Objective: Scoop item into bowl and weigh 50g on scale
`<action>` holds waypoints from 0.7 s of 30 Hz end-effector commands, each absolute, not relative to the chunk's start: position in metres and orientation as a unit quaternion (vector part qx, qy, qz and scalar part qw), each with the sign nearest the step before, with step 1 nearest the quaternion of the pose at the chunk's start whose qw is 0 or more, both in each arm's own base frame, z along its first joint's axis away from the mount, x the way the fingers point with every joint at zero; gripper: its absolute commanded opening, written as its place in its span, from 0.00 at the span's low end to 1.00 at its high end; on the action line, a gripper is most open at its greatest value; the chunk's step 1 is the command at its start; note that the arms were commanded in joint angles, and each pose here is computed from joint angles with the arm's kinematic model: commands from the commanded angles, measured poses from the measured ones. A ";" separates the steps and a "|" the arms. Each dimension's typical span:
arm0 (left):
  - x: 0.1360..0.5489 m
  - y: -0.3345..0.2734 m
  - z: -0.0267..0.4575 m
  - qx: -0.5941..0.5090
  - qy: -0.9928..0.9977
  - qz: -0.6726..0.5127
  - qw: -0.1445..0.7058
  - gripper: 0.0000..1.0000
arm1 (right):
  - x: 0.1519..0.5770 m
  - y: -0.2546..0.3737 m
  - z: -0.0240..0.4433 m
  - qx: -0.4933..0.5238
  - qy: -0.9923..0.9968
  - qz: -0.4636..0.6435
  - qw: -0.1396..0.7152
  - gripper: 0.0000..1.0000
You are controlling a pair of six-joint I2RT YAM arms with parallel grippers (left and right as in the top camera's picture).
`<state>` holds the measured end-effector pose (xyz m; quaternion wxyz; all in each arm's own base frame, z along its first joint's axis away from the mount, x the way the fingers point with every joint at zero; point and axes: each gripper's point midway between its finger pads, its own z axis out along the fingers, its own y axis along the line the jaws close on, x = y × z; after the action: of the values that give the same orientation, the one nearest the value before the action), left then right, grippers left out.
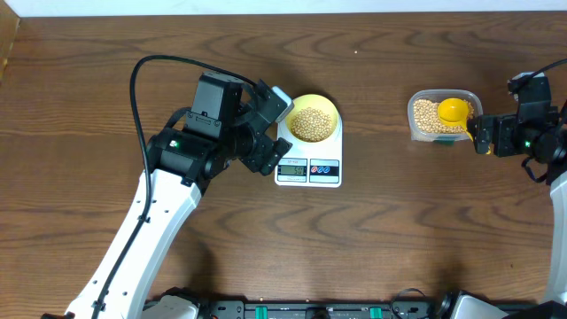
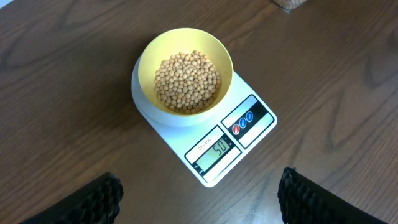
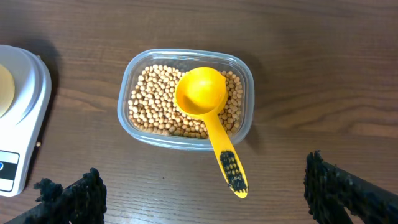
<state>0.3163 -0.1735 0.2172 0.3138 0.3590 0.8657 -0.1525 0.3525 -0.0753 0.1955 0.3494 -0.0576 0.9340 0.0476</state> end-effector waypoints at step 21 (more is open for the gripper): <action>0.304 -0.169 0.213 0.353 0.874 -0.160 0.293 0.82 | 0.352 -0.071 0.197 -0.069 0.932 0.052 0.352 0.99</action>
<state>0.3096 -0.1710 0.2121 0.2966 0.3583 0.8719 -0.1532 0.3524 -0.0753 0.1954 0.3492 -0.0575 0.9341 0.0475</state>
